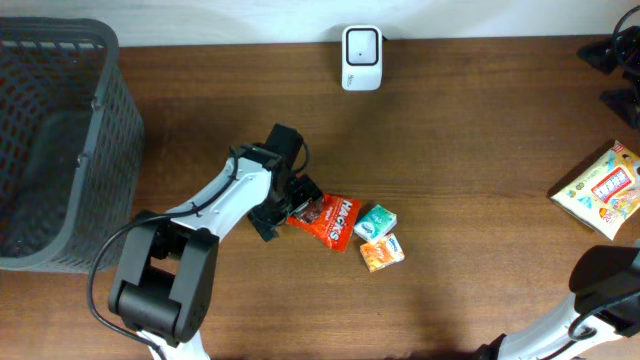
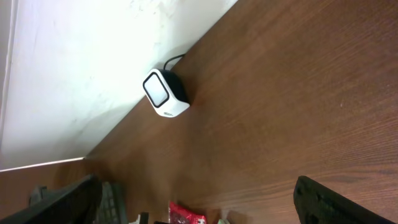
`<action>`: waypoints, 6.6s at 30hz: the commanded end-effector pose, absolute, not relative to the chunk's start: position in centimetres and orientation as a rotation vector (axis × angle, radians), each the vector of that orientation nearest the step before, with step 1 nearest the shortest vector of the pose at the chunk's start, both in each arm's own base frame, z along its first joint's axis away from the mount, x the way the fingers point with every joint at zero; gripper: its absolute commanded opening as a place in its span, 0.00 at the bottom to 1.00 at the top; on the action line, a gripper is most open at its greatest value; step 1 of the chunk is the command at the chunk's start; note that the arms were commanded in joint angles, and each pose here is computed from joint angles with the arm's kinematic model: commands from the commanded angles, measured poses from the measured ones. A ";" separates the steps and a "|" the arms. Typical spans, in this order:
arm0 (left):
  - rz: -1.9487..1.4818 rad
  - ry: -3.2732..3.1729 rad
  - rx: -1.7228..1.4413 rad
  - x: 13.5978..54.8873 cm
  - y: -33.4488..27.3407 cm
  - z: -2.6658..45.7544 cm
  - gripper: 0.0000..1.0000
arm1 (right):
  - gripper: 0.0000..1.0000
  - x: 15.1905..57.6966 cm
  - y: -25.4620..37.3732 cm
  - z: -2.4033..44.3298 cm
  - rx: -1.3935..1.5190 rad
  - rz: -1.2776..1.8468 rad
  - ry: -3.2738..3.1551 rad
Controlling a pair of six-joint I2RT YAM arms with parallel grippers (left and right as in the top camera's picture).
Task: Scan the item barcode
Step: 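Move the left gripper down onto the red Haribo bag and grasp it, then lift the red Haribo bag and carry it toward the scanner, then hold the red bag up in front of the scanner with the left gripper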
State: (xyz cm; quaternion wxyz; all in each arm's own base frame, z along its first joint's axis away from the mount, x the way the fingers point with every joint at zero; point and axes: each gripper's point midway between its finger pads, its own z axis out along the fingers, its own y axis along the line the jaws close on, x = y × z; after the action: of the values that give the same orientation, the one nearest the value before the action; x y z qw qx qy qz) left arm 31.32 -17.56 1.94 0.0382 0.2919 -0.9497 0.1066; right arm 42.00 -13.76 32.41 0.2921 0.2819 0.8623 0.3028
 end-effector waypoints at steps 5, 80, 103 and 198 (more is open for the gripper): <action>0.457 -2.991 0.749 32.5 -18.7 1.5 0.99 | 0.98 42.1 -13.4 32.4 0.737 0.826 2.297; -1.148 -3.491 0.019 47.2 -10.7 14.1 0.01 | 0.98 42.1 -13.4 32.4 0.737 0.826 2.297; -0.882 -3.026 -0.965 44.5 -14.9 7.8 1.00 | 0.98 42.1 -13.4 32.4 0.737 0.826 2.297; 1.211 -2.871 -0.478 43.9 -23.4 17.2 0.00 | 0.98 42.1 -13.5 32.4 0.737 0.826 2.297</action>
State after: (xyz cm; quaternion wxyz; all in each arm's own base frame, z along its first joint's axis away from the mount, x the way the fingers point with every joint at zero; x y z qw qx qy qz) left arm 45.67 -22.69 15.13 -0.0436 -0.1886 -0.9261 0.3239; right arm 42.00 -13.76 32.41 0.2923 0.2816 0.8624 0.3027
